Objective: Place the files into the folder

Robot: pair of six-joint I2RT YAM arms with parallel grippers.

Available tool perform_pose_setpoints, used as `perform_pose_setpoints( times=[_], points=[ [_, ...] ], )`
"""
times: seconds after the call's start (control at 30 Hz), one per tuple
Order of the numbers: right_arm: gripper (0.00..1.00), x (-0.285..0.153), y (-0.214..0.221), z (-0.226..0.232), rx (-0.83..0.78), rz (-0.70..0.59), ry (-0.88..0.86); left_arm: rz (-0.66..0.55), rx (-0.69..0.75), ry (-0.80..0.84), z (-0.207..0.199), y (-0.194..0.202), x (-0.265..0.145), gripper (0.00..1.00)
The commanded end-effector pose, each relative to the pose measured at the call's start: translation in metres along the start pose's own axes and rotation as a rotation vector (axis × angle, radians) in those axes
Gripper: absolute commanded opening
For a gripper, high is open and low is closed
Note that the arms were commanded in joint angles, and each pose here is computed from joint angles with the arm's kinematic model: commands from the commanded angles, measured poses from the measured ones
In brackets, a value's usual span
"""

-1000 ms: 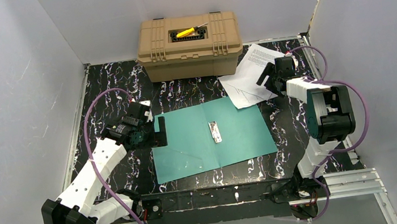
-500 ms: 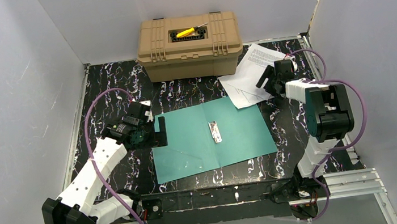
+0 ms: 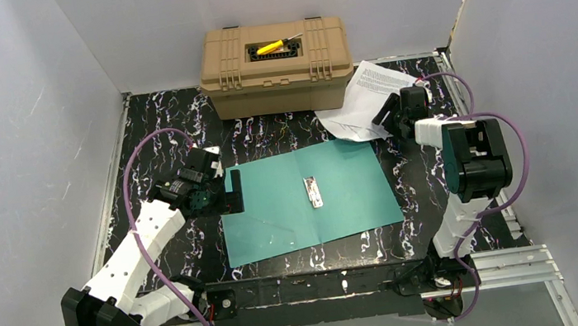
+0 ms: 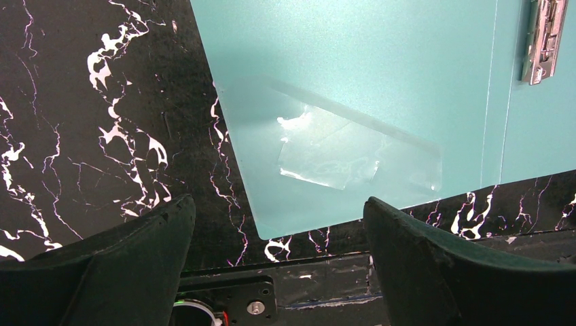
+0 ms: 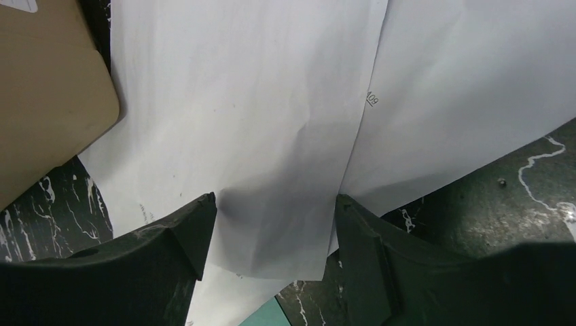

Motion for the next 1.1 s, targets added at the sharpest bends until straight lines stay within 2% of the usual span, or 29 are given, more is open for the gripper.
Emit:
perform_pose_setpoints(
  times=[0.0,0.07,0.27,0.37,0.77,1.07],
  points=[
    [0.7,0.01,0.015,-0.004,0.034,0.065,-0.026,0.019,0.005,-0.014,0.002,0.004,0.002,0.93],
    [0.65,0.011,0.014,-0.001,0.037,0.068,-0.035,0.019,0.005,-0.014,0.002,0.004,0.002,0.93],
    [0.38,0.012,0.011,0.004,0.037,0.066,-0.051,0.019,0.007,-0.02,0.003,0.004,0.003,0.93],
    [0.28,0.01,0.009,0.005,0.03,0.062,-0.054,0.021,0.007,-0.021,0.003,0.004,0.003,0.93],
    [0.09,-0.02,-0.014,0.021,-0.029,0.005,-0.061,0.014,0.004,-0.026,0.004,0.004,0.001,0.93],
    [0.01,-0.068,-0.023,0.029,-0.088,-0.022,-0.083,0.004,-0.003,-0.028,0.004,0.004,-0.001,0.94]
  ],
)
Point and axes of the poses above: each gripper's point midway between its finger pads, its own x axis out along the fingers, its own z axis along the line the jaws close on, y = z × x, the point moved 5 cm from there along -x, back along the fingers, and after that the axes turned 7 degrees about x, right-handed, at the moved point
